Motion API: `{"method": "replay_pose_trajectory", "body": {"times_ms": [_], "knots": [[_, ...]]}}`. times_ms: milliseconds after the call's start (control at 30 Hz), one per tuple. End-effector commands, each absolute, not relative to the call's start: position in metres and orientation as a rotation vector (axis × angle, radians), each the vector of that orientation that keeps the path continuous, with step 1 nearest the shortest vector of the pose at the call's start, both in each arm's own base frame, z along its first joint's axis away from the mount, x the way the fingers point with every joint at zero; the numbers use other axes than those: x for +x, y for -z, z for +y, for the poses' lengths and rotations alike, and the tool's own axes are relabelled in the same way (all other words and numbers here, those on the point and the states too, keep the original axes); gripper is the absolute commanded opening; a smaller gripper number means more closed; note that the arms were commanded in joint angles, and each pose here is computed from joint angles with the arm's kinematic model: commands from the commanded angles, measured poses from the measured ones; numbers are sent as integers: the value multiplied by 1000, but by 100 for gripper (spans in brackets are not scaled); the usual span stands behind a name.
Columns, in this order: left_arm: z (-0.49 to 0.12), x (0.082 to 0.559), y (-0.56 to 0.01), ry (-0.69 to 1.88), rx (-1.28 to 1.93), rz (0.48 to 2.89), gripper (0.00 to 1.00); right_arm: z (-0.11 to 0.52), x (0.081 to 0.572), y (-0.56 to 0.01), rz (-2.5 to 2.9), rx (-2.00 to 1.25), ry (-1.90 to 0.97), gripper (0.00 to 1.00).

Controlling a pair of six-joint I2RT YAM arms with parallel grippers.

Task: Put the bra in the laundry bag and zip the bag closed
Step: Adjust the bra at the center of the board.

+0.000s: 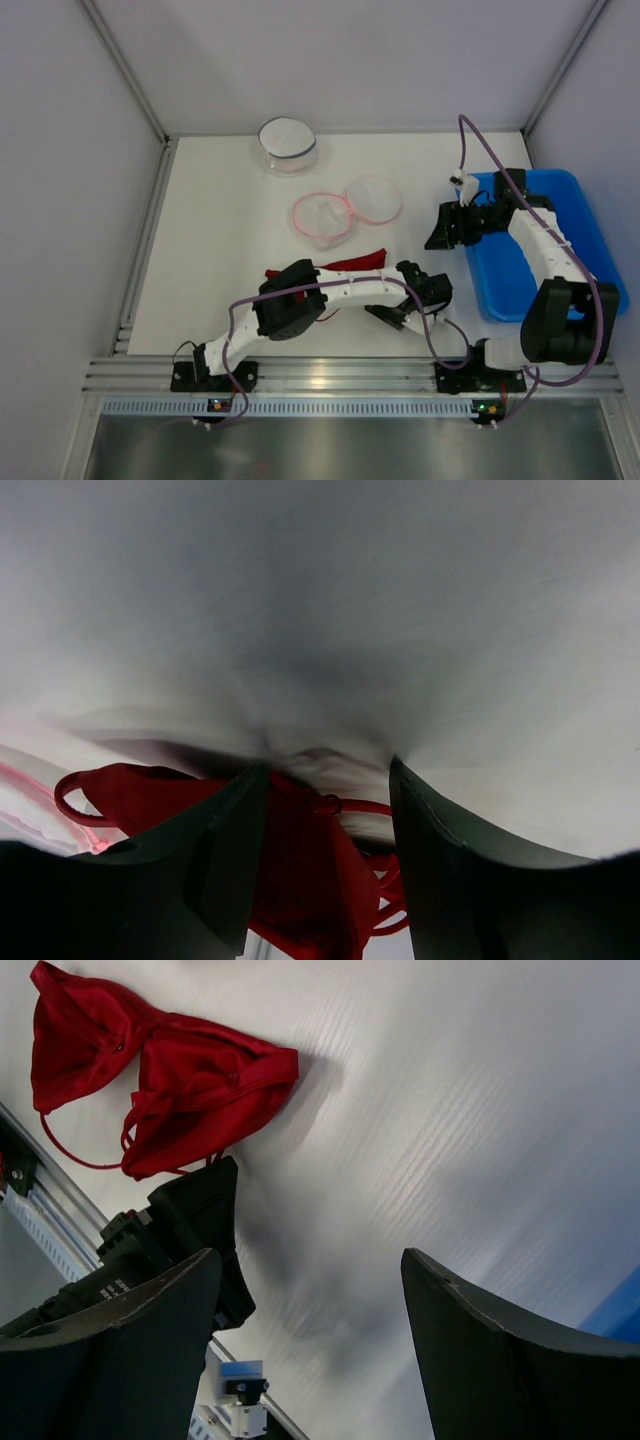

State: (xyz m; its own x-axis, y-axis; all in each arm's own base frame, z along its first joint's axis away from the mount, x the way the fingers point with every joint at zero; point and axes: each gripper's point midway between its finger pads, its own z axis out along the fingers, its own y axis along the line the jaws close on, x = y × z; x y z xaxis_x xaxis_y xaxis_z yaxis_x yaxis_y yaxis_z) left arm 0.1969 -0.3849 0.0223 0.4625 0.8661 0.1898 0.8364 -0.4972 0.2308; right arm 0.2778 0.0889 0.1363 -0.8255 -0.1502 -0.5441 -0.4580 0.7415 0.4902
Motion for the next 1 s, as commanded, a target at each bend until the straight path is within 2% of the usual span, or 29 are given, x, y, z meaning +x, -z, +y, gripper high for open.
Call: {"method": "replay_pose_trajectory", "body": {"times_ms": [0,200,300,333,433,533,600,967], "knots": [[-383,205,-34,-502,2586,1496,58,87,286,-148,2417,-484,-857,74],[-375,210,-22,-573,2602,1515,56,88,286,-148,2416,-489,-865,74],[-373,209,-19,-574,2612,1517,44,88,287,-149,2414,-492,-864,73],[-372,208,-18,-569,2620,1513,35,88,286,-148,2416,-493,-862,74],[-374,202,-20,-532,2626,1511,16,87,285,-148,2416,-494,-861,74],[-378,192,-28,-474,2631,1494,4,87,285,-148,2417,-496,-861,73],[-379,181,-34,-440,2639,1469,0,88,285,-148,2415,-496,-865,73],[-406,141,-92,-242,2536,1394,0,91,288,-149,2406,-496,-892,73]]}}
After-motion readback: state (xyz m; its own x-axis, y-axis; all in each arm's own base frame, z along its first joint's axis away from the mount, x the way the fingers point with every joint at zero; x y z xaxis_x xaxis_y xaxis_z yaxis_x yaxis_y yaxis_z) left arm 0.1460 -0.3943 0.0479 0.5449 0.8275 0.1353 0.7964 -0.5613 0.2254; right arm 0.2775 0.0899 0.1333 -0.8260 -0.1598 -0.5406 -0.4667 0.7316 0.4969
